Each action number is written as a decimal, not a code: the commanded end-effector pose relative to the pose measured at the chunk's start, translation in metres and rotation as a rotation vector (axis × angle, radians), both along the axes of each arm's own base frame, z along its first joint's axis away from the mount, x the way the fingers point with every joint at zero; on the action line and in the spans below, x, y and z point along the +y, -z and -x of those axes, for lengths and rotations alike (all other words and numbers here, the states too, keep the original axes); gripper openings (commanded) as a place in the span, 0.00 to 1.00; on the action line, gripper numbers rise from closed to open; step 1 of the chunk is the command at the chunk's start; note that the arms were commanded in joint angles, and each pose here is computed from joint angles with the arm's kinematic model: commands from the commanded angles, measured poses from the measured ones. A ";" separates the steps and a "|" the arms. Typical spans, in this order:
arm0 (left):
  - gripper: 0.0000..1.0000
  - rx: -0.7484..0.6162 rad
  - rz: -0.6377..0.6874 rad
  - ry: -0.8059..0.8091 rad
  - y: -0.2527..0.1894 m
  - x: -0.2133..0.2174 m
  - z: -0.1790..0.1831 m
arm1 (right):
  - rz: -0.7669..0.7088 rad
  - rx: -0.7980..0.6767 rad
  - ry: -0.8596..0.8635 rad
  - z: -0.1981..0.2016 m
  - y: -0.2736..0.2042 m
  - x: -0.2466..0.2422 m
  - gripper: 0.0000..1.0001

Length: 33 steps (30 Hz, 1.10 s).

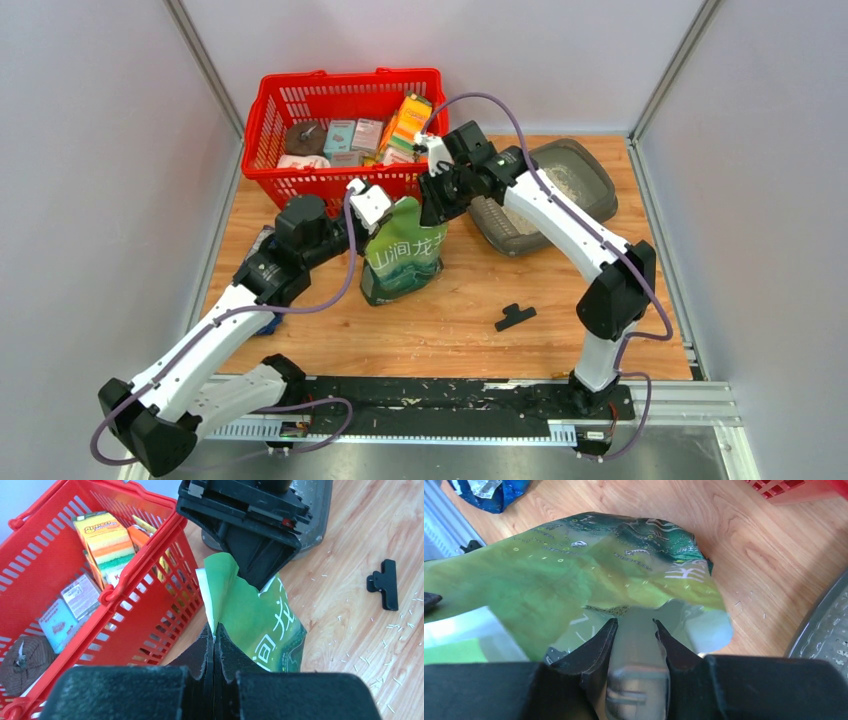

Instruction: Fill the litter box with clean litter

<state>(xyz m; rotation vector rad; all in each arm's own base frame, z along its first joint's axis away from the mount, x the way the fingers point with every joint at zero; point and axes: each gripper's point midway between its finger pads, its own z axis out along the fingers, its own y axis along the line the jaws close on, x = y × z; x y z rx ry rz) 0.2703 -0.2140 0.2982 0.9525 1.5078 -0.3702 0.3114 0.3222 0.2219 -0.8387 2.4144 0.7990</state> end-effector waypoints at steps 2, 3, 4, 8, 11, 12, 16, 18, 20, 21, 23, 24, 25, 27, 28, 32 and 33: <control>0.00 -0.411 0.208 0.018 -0.149 0.001 0.003 | 0.256 -0.262 0.230 -0.026 -0.008 -0.057 0.00; 0.00 -0.429 0.216 0.021 -0.154 0.001 0.003 | 0.263 -0.292 0.243 -0.026 -0.015 -0.063 0.00; 0.00 -0.435 0.219 0.025 -0.156 0.000 0.004 | 0.280 -0.318 0.258 -0.028 -0.015 -0.068 0.00; 0.00 -0.468 0.232 0.050 -0.166 -0.005 0.004 | 0.259 -0.492 0.240 -0.031 -0.046 -0.065 0.00; 0.00 -0.474 0.228 0.061 -0.168 -0.007 0.003 | 0.205 -0.563 0.203 -0.028 -0.060 -0.055 0.00; 0.00 -0.468 0.222 0.064 -0.164 -0.009 0.002 | 0.212 -0.564 0.180 -0.026 -0.055 -0.053 0.00; 0.00 -0.439 0.213 0.081 -0.150 -0.013 0.001 | 0.287 -0.523 0.109 -0.017 -0.005 -0.053 0.00; 0.00 -0.420 0.206 0.082 -0.142 -0.014 0.000 | 0.360 -0.472 0.073 -0.009 0.041 -0.063 0.00; 0.00 -0.408 0.201 0.079 -0.137 -0.013 0.000 | 0.369 -0.406 0.071 -0.006 0.068 -0.067 0.00; 0.00 -0.398 0.198 0.076 -0.135 -0.013 -0.001 | 0.358 -0.368 0.059 -0.002 0.078 -0.066 0.00; 0.00 -0.389 0.200 0.072 -0.134 -0.012 -0.001 | 0.345 -0.283 0.053 0.010 0.097 -0.066 0.00; 0.00 -0.386 0.200 0.075 -0.134 -0.013 0.000 | 0.335 -0.246 0.046 0.014 0.103 -0.064 0.00; 0.00 -0.383 0.200 0.075 -0.132 -0.013 -0.001 | 0.297 -0.193 0.013 0.025 0.105 -0.057 0.00; 0.00 -0.385 0.201 0.073 -0.134 -0.014 -0.002 | 0.251 -0.127 0.002 0.034 0.108 -0.049 0.00; 0.00 -0.382 0.198 0.072 -0.132 -0.015 -0.004 | 0.226 -0.093 -0.002 0.039 0.108 -0.047 0.00; 0.00 -0.385 0.186 0.070 -0.129 -0.018 -0.010 | 0.140 0.041 0.003 0.051 0.114 -0.042 0.00; 0.00 -0.387 0.185 0.070 -0.129 -0.019 -0.011 | 0.114 0.068 0.003 0.052 0.114 -0.041 0.00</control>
